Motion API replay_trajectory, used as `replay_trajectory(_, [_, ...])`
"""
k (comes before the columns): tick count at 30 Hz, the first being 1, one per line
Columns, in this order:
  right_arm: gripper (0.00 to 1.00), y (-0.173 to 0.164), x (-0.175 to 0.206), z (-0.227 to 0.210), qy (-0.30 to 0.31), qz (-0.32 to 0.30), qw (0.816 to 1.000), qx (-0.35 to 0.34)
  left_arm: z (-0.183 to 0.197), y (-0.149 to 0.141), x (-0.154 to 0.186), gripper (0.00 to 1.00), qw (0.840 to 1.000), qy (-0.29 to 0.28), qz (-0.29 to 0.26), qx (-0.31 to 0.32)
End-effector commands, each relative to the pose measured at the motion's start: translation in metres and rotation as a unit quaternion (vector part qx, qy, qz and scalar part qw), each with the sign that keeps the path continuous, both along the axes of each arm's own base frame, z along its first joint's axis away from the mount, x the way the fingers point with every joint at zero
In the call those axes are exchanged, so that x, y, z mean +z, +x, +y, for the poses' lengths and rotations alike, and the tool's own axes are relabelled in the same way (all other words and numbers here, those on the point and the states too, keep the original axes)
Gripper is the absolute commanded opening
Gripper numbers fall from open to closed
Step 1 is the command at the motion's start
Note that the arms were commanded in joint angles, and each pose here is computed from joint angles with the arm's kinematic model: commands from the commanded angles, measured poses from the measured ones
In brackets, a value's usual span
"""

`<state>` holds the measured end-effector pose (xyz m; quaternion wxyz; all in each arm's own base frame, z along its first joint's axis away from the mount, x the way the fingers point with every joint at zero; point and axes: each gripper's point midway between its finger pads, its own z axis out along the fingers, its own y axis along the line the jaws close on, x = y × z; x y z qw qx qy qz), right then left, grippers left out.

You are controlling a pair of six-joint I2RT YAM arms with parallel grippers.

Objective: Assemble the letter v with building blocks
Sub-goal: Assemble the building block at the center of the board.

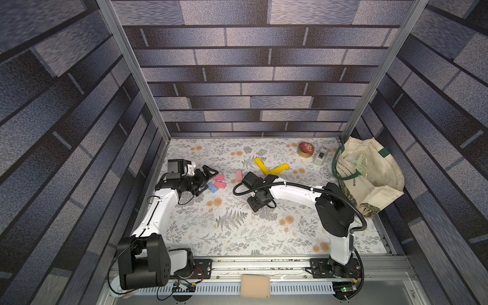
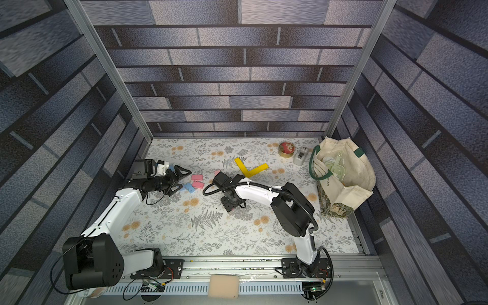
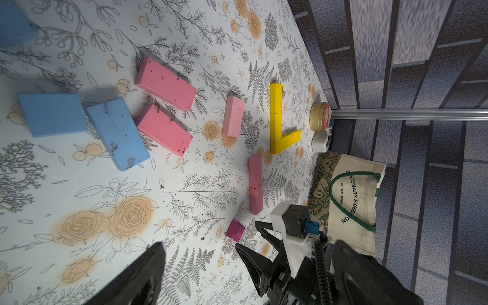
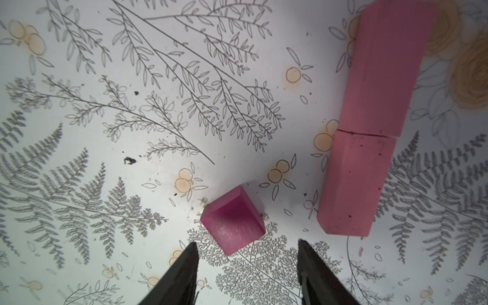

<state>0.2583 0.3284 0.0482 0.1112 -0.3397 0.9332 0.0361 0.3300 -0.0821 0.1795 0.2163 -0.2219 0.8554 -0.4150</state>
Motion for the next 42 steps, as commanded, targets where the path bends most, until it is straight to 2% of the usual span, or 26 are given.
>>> replay_trajectory(1, [0.6, 0.002, -0.005, 0.012, 0.0, 0.0, 0.999, 0.04, 0.005, 0.0, 0.006, 1.0, 1.0, 0.007, -0.009, 0.007])
replay_trajectory(4, [0.6, 0.003, -0.021, 0.011, -0.02, 0.008, 0.999, 0.048, 0.005, 0.001, 0.005, 1.0, 1.0, 0.006, -0.007, 0.007])
replay_trajectory(10, [0.58, 0.006, -0.032, 0.017, -0.019, 0.011, 0.999, 0.049, 0.004, 0.002, 0.001, 1.0, 1.0, 0.001, 0.001, 0.005])
replay_trajectory(19, [0.49, 0.005, -0.042, 0.016, -0.03, 0.019, 0.998, 0.058, 0.008, 0.005, -0.003, 1.0, 1.0, -0.001, 0.007, 0.011])
replay_trajectory(30, [0.56, -0.011, -0.035, 0.007, -0.011, 0.031, 0.997, 0.063, 0.009, 0.006, -0.006, 1.0, 1.0, -0.002, 0.013, 0.014])
replay_trajectory(35, [0.53, -0.018, -0.04, 0.001, -0.018, 0.04, 0.997, 0.064, 0.01, 0.007, -0.006, 1.0, 1.0, 0.001, 0.011, 0.016])
replay_trajectory(37, [0.53, -0.02, -0.029, 0.002, -0.004, 0.03, 0.997, 0.065, 0.011, 0.008, -0.008, 1.0, 1.0, 0.0, 0.015, 0.016])
replay_trajectory(42, [0.52, -0.023, -0.028, -0.004, -0.008, 0.022, 0.998, 0.063, 0.012, 0.006, -0.008, 1.0, 1.0, 0.002, 0.017, 0.018])
